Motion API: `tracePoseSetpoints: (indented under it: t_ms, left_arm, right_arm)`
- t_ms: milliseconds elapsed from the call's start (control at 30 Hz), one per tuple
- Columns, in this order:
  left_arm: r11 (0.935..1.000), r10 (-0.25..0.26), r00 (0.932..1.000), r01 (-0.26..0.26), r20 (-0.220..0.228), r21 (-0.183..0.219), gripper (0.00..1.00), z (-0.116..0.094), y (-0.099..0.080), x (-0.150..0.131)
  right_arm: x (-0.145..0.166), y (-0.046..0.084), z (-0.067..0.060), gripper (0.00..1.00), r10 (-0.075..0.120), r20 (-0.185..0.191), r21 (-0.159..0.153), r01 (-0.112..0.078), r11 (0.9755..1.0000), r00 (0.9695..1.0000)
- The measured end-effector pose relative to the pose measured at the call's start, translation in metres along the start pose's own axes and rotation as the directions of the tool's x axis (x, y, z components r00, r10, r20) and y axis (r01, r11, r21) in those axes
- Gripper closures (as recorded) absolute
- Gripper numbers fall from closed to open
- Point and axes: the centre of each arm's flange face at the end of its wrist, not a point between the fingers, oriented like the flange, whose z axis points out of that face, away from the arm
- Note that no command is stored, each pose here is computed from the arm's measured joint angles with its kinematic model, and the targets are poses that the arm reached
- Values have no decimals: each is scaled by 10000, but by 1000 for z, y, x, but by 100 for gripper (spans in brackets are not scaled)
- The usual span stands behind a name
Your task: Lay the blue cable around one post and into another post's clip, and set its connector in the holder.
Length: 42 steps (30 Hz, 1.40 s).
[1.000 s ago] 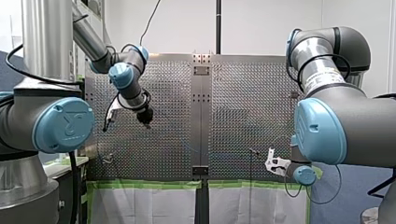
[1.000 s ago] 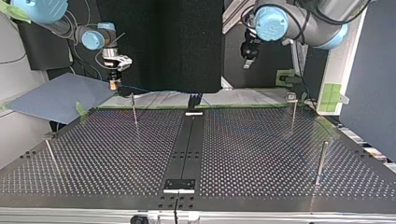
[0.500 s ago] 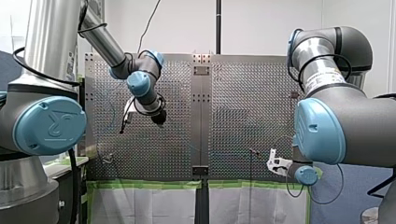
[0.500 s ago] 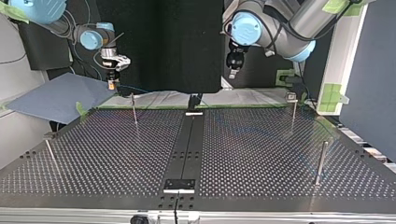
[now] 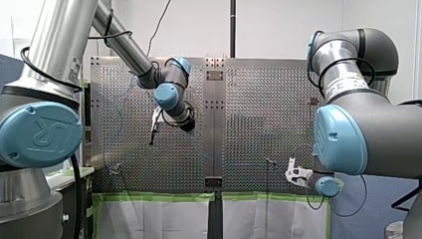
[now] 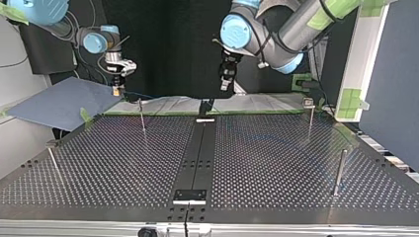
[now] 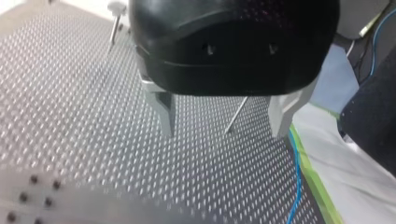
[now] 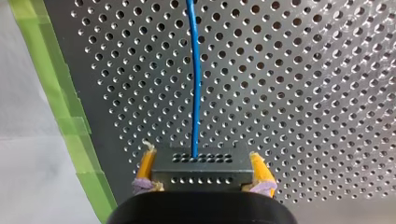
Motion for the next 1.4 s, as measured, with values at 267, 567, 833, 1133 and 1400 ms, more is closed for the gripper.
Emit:
tracePoseSetpoints:
  t_ms: [267,567,833,1133,1400]
  left_arm:
    - [9969,256,9997,-260,55,746,0,6,-35,29]
    - [9871,545,9983,-570,203,1495,0,10,-72,60]
    - [9841,528,9984,-556,211,1690,0,21,-83,87]
    - [9779,148,9977,-282,659,2074,0,50,-102,97]
    - [9661,-316,9922,-5,1203,2580,0,78,-128,101]
  right_arm:
    - [7,11,10,100,-181,14,-161,181,9997,9998]
    - [7,12,14,100,-674,543,-243,688,9973,9962]
    - [0,6,7,100,-579,1225,-254,614,9978,9908]
    - [-1,7,5,100,-534,1352,-429,597,9973,9894]
    - [1,4,9,100,-703,1072,-333,742,9967,9918]
